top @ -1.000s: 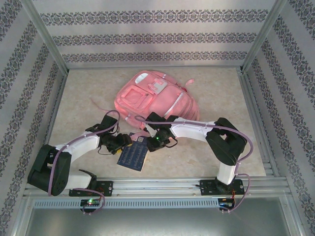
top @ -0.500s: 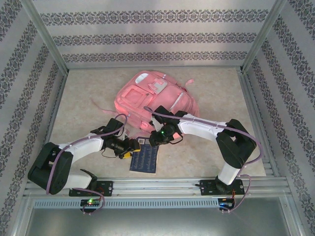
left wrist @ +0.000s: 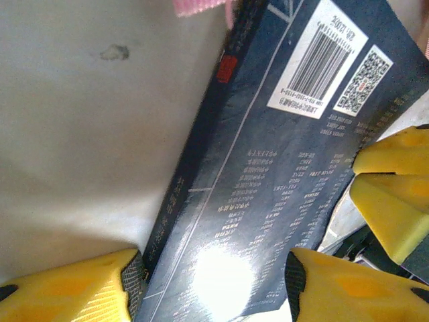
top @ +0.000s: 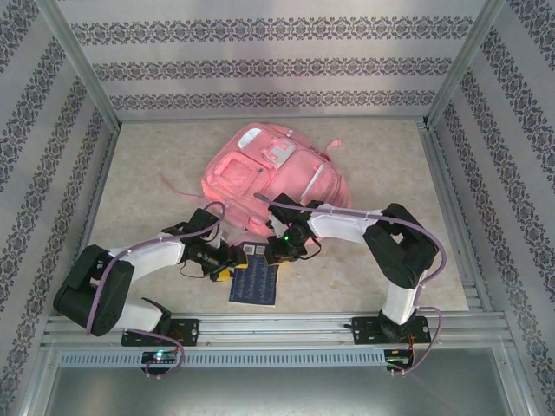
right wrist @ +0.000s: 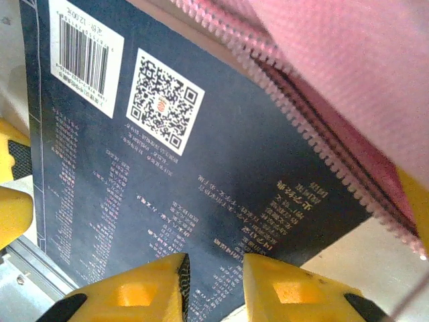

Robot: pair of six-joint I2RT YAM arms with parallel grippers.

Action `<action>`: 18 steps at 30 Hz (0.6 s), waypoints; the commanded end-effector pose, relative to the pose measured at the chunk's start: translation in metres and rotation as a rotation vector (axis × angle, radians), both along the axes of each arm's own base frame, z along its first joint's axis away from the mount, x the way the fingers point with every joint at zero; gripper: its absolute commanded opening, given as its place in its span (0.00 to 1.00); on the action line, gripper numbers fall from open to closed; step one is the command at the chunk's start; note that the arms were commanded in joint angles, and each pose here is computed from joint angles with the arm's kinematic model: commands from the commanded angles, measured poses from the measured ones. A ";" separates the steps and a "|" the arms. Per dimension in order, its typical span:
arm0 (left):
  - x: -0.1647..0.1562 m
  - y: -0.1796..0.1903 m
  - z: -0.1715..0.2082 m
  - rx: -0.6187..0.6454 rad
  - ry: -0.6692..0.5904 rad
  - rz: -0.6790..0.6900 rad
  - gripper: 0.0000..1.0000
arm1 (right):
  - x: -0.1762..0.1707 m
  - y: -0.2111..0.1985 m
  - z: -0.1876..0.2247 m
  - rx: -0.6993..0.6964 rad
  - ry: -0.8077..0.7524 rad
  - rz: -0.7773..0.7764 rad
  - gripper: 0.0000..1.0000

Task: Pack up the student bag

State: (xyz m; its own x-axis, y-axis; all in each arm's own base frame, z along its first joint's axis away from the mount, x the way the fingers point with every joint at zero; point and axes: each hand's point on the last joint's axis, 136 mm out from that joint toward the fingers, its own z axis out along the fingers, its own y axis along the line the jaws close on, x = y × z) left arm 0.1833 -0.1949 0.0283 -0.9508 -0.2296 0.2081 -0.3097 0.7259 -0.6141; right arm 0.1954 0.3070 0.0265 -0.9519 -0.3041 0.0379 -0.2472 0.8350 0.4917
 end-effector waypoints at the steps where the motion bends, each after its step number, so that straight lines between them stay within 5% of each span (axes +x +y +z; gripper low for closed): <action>1: 0.008 -0.009 -0.010 -0.018 -0.039 -0.026 0.60 | -0.011 -0.021 -0.013 -0.105 0.021 0.019 0.29; 6: 0.013 -0.011 -0.007 -0.015 -0.050 -0.026 0.61 | 0.003 -0.032 0.017 -0.125 -0.134 -0.014 0.34; 10: 0.019 -0.012 -0.001 -0.025 -0.082 -0.002 0.61 | 0.024 -0.048 0.035 -0.171 -0.283 -0.237 0.35; 18: 0.021 -0.013 0.003 -0.052 -0.120 0.005 0.61 | 0.014 -0.029 0.030 -0.042 -0.238 -0.376 0.46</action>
